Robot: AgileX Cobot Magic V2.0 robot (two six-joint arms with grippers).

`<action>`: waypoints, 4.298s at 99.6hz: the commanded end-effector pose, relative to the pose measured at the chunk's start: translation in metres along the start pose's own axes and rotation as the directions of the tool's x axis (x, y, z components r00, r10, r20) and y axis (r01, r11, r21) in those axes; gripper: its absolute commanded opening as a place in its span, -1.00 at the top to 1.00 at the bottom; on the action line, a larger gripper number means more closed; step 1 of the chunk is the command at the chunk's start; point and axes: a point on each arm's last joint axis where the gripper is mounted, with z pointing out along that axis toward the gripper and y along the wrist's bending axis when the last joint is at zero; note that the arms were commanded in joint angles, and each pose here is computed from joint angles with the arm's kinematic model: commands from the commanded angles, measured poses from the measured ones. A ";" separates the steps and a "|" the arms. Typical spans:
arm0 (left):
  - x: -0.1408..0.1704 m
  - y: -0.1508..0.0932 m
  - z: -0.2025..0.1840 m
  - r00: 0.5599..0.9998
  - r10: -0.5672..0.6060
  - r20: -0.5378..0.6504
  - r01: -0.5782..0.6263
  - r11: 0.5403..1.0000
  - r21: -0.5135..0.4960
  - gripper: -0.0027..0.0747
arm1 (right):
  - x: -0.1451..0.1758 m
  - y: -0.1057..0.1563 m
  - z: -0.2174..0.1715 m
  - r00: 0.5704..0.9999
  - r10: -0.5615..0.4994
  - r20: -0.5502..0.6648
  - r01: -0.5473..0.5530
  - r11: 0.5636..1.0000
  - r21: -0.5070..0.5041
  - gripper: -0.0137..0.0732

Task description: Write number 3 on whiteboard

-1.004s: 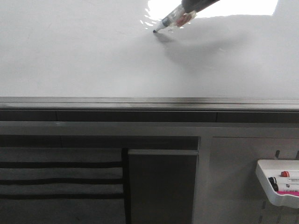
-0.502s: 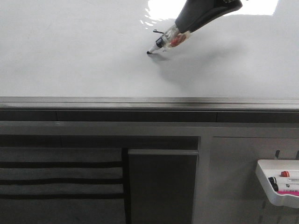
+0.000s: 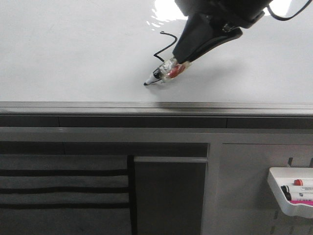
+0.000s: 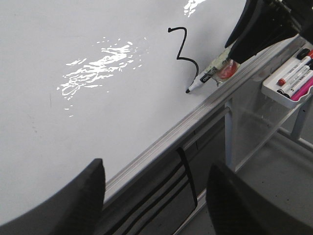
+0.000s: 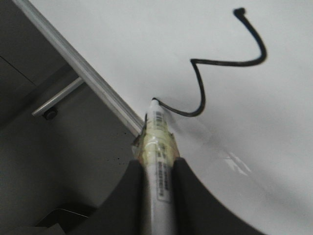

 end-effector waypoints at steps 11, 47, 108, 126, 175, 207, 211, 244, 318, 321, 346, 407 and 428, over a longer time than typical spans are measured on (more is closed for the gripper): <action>-0.013 0.005 -0.004 0.997 -0.022 0.077 0.026 0.999 -0.043 -0.15 | -0.024 0.004 -0.036 0.993 -0.044 0.113 0.041 0.999 0.033 0.83; -0.013 0.005 -0.004 0.997 -0.022 0.077 0.026 0.999 -0.043 -0.15 | 0.003 0.045 -0.106 0.978 -0.094 0.185 0.098 0.995 -0.009 0.83; -0.013 0.005 -0.004 0.997 -0.025 0.078 0.028 0.999 -0.042 -0.15 | 0.013 0.054 -0.119 0.978 -0.106 0.179 0.114 0.993 -0.035 0.83; -0.014 0.004 -0.004 0.994 -0.055 0.093 0.058 0.998 -0.026 -0.15 | 0.014 0.057 -0.119 0.970 -0.172 0.174 0.182 0.982 -0.044 0.83; -0.036 -0.035 0.016 0.968 0.229 0.100 -0.249 0.914 0.320 -0.15 | -0.004 0.105 -0.100 0.732 -0.607 0.309 0.640 0.768 -0.009 0.83; -0.058 -0.052 0.059 0.918 0.386 0.096 -0.387 0.813 0.436 -0.15 | -0.006 0.107 -0.098 0.685 -0.656 0.316 0.689 0.725 0.012 0.83; -0.059 -0.052 0.065 0.918 0.388 0.087 -0.385 0.810 0.442 -0.15 | -0.007 0.106 -0.099 0.684 -0.656 0.319 0.687 0.727 0.021 0.83; -0.059 -0.048 0.082 0.878 0.477 0.043 -0.447 0.784 0.430 -0.15 | -0.007 0.106 -0.099 0.684 -0.656 0.319 0.687 0.726 0.020 0.83; -0.058 -0.047 0.083 0.872 0.488 0.039 -0.456 0.781 0.426 0.90 | -0.008 0.106 -0.099 0.683 -0.655 0.322 0.684 0.729 0.031 0.78; -0.058 -0.047 0.083 0.872 0.488 0.039 -0.456 0.781 0.426 0.92 | -0.008 0.106 -0.099 0.683 -0.655 0.322 0.684 0.729 0.032 0.73; -0.060 -0.042 0.084 0.892 0.451 0.029 -0.425 0.817 0.389 0.97 | -0.010 0.097 -0.106 0.701 -0.636 0.324 0.650 0.756 0.078 0.05; 0.013 0.066 0.113 0.962 -0.245 0.117 0.271 0.889 -0.369 0.97 | 0.024 0.037 -0.167 0.934 -0.255 0.251 0.217 0.961 0.171 0.01; 0.026 0.072 0.135 0.952 -0.293 0.086 0.302 0.863 -0.406 0.96 | 0.030 0.037 -0.160 0.943 -0.242 0.230 0.209 0.965 0.157 0.01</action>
